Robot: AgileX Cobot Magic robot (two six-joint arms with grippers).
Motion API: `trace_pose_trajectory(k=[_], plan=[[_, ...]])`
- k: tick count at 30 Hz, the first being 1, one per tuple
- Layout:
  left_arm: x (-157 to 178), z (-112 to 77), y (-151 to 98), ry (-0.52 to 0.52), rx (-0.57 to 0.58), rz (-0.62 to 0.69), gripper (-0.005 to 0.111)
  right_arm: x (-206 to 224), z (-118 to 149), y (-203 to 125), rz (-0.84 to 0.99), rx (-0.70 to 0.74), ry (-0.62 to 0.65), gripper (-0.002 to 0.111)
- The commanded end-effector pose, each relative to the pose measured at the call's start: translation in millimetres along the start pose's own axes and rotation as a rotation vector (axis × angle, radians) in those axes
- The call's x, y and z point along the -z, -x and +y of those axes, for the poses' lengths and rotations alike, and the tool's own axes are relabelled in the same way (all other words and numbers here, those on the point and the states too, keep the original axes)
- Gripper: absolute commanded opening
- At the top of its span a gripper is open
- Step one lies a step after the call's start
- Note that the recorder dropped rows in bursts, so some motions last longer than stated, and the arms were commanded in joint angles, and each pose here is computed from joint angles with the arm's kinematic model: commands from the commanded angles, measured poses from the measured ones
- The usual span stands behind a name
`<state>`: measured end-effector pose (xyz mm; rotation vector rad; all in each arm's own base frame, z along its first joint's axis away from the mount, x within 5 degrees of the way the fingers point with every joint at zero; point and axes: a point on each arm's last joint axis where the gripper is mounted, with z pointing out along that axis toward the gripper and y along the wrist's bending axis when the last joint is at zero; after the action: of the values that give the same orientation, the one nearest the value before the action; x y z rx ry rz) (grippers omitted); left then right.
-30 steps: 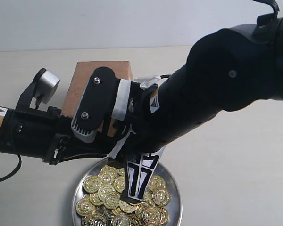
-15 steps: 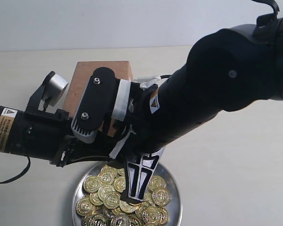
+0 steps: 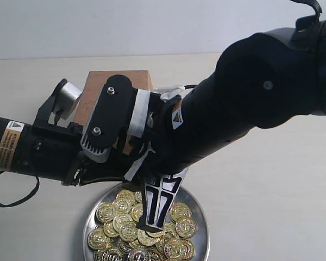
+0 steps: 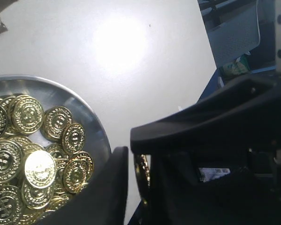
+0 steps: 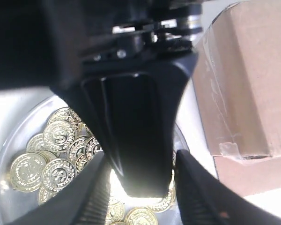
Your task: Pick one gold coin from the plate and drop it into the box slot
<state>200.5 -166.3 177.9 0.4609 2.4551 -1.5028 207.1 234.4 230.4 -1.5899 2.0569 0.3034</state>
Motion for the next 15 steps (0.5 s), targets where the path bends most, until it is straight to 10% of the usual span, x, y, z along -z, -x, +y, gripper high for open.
trace_pose_trajectory(k=[1,9,15], plan=[[-1.5,-1.5,1.1,-0.010,-0.001,-0.002,0.001,2.2,-2.1,1.2,-0.013,0.005,-0.014,0.028],[-1.5,-2.6,0.7,-0.022,-0.003,0.003,0.000,2.2,-2.6,1.7,-0.020,0.003,-0.019,0.031],[-1.5,-2.3,0.2,-0.020,-0.007,0.008,0.000,2.2,-2.6,1.7,-0.020,-0.027,-0.019,0.060]])
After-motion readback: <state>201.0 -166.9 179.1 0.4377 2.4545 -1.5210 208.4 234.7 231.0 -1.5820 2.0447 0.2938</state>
